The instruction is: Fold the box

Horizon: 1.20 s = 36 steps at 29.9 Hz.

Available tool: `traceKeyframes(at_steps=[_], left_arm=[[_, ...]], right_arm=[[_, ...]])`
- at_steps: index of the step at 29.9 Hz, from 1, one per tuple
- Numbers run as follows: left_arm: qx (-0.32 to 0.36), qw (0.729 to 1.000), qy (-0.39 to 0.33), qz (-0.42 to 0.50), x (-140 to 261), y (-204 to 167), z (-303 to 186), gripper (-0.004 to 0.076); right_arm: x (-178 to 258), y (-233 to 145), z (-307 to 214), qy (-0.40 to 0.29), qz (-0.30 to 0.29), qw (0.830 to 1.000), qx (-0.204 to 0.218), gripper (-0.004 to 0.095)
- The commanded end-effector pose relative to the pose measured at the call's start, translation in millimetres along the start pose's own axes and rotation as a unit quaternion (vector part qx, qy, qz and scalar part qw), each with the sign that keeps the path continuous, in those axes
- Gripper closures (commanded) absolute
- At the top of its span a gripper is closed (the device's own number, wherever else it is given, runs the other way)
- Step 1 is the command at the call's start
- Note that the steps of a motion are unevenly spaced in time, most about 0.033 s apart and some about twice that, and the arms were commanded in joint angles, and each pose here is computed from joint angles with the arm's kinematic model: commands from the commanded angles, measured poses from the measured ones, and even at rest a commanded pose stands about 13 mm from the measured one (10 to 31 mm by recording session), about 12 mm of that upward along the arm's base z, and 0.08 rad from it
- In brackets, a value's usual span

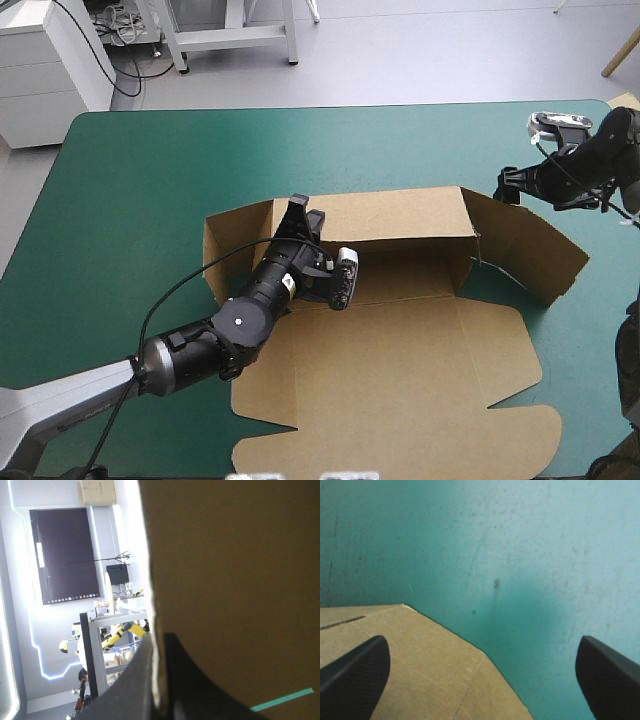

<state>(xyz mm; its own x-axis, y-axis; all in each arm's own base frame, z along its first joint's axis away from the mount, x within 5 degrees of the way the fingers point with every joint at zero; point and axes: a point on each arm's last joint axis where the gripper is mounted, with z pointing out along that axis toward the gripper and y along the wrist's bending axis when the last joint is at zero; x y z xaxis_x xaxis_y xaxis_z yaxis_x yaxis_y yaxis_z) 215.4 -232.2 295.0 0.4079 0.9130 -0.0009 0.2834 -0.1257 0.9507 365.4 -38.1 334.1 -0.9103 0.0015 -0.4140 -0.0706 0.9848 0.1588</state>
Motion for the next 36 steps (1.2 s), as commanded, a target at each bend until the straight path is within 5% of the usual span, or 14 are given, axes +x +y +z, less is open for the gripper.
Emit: traceKeyframes(at_steps=[1, 16, 29, 36], left_arm=[[-0.03, 0.999, 0.02, -0.012, 11, 17, -4, 0.0731], [-0.023, 1.0, 0.006, -0.012, 10, 15, -3, 0.0731], [-0.023, 1.0, 0.004, -0.012, 10, 15, -3, 0.0731], [-0.023, 1.0, 0.004, -0.012, 10, 15, -3, 0.0731]], right_arm=[[0, 6, -32, -0.045, -0.017, 0.999, 0.007, -0.0015], [4, 11, -44, -0.058, -0.001, 0.998, 0.002, 0.0033], [78, 18, -30, -0.058, -0.014, 0.998, 0.01, 0.0033], [95, 32, -30, -0.075, -0.022, 0.996, -0.051, 0.0033]])
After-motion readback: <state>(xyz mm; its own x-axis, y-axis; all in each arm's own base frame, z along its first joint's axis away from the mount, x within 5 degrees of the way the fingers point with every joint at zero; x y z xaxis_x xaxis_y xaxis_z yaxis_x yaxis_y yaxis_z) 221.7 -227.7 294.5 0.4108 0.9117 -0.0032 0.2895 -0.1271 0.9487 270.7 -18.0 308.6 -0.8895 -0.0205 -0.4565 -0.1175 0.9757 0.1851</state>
